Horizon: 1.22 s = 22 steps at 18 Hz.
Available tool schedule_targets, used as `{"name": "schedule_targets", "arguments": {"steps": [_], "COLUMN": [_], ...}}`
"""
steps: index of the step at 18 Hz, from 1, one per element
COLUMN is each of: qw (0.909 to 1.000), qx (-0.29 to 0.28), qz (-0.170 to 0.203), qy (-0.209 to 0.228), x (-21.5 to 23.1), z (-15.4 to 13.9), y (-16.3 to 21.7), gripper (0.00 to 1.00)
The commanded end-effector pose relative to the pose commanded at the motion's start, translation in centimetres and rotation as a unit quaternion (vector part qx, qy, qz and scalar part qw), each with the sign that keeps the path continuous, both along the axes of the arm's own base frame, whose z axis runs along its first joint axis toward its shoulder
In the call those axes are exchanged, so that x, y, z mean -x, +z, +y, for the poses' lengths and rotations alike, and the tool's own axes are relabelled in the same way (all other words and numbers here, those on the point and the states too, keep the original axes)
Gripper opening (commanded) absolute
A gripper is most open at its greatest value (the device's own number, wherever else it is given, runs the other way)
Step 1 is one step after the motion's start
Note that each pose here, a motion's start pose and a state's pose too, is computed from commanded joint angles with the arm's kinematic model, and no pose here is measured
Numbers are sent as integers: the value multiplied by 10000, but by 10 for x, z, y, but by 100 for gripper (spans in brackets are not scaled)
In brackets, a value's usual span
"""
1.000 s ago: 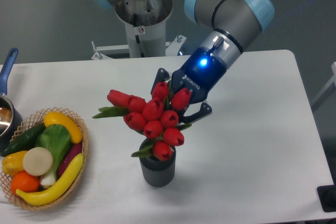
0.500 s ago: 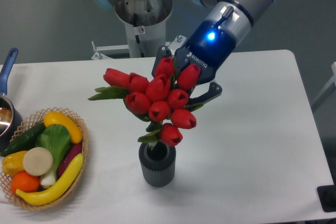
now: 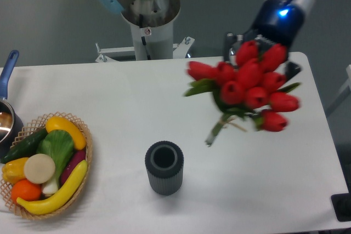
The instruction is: Pick up the flowers from the vase
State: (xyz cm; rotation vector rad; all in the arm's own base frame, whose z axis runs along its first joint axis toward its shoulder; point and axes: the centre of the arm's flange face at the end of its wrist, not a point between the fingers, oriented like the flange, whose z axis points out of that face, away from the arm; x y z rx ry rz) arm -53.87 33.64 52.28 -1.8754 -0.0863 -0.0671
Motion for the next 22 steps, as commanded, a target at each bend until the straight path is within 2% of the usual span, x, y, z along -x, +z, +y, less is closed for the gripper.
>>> {"name": "schedule_targets", "arguments": {"steps": [5,10,22], "qw": [9998,9993,9991], "qx": [30,83,62], "qz": [163,335,354], "qy": [148,117,225], "x": [28,41,46], "z": [-25,-32,-45], "y": [-19,-39,-35], "gripper": [44,44,44]}}
